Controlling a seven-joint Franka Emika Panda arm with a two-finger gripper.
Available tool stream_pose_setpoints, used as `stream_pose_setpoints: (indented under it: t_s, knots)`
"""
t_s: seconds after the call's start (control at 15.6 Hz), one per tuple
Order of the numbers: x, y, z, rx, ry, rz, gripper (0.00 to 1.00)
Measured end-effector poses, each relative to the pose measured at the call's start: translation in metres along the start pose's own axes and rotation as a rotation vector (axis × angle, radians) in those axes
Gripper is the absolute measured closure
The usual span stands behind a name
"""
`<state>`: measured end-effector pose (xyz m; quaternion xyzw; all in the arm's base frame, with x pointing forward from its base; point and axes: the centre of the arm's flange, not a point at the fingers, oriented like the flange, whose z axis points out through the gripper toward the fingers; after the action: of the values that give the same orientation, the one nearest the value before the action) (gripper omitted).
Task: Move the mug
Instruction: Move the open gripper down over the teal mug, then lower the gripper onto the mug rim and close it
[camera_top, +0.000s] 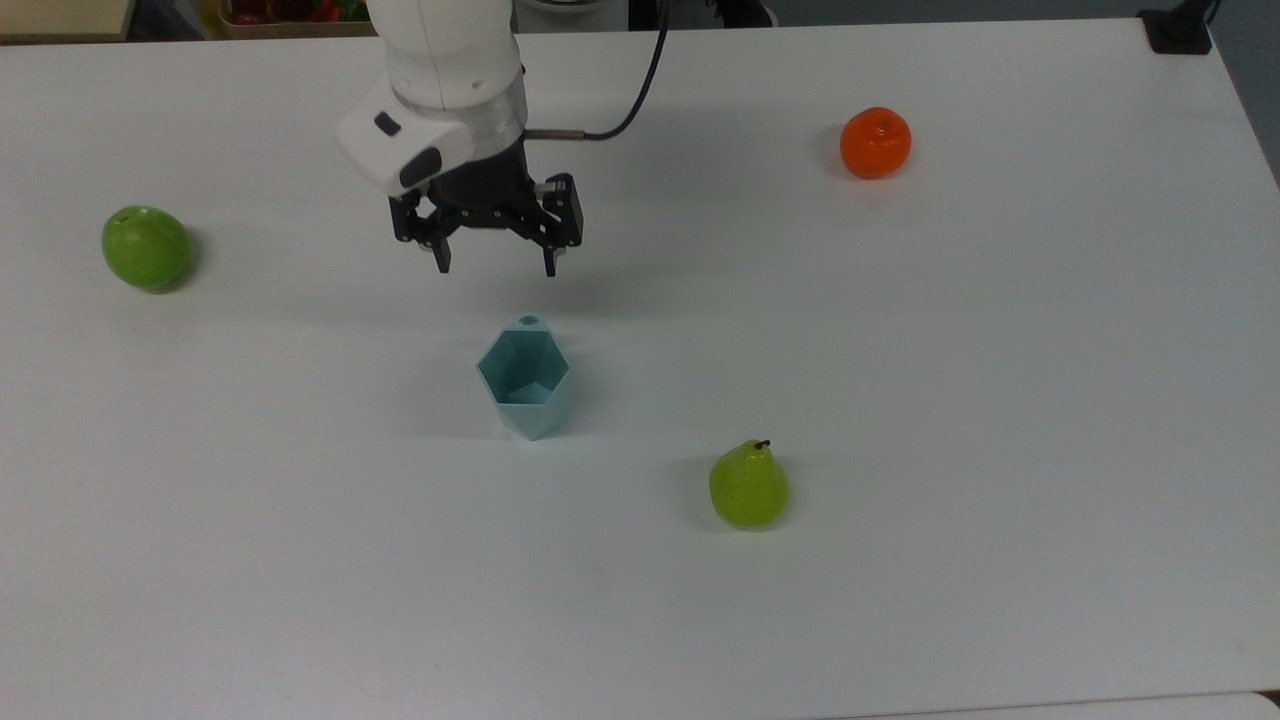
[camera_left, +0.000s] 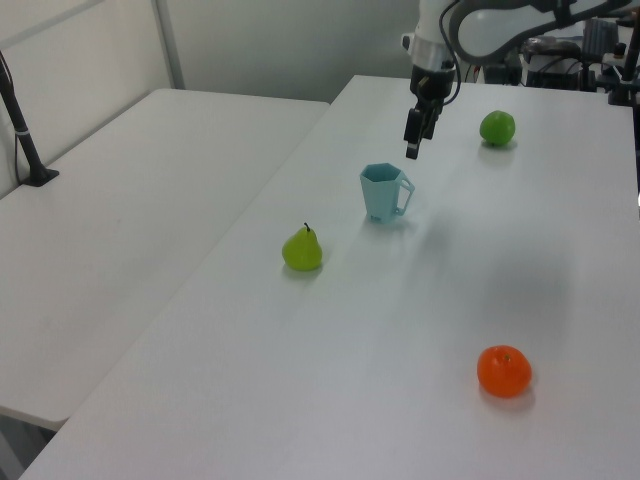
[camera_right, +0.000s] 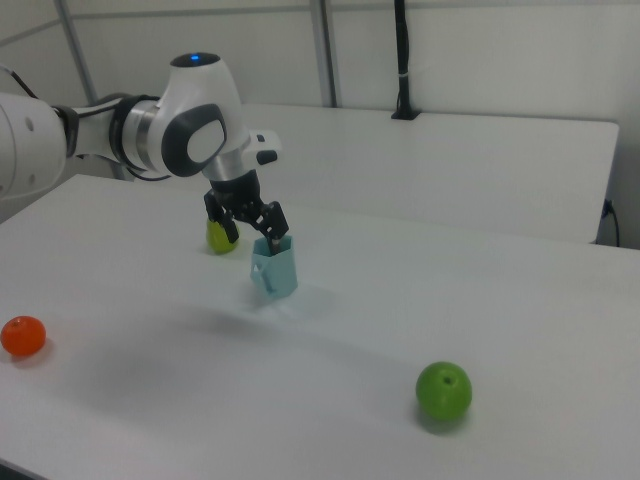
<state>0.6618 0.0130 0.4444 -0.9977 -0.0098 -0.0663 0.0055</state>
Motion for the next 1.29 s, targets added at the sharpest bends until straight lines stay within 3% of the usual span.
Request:
stream_pose_setpoints:
  t_s: [0.71, 0.84, 1.16, 1.29]
  knots:
    - [0.002, -0.027, 0.080, -0.037, -0.016, -0.077, 0.02]
    - [0.003, -0.029, 0.089, -0.042, -0.015, -0.084, 0.09]
    - [0.004, -0.029, 0.099, -0.055, -0.007, -0.086, 0.15]
    - [0.004, -0.028, 0.101, -0.056, -0.008, -0.083, 0.30]
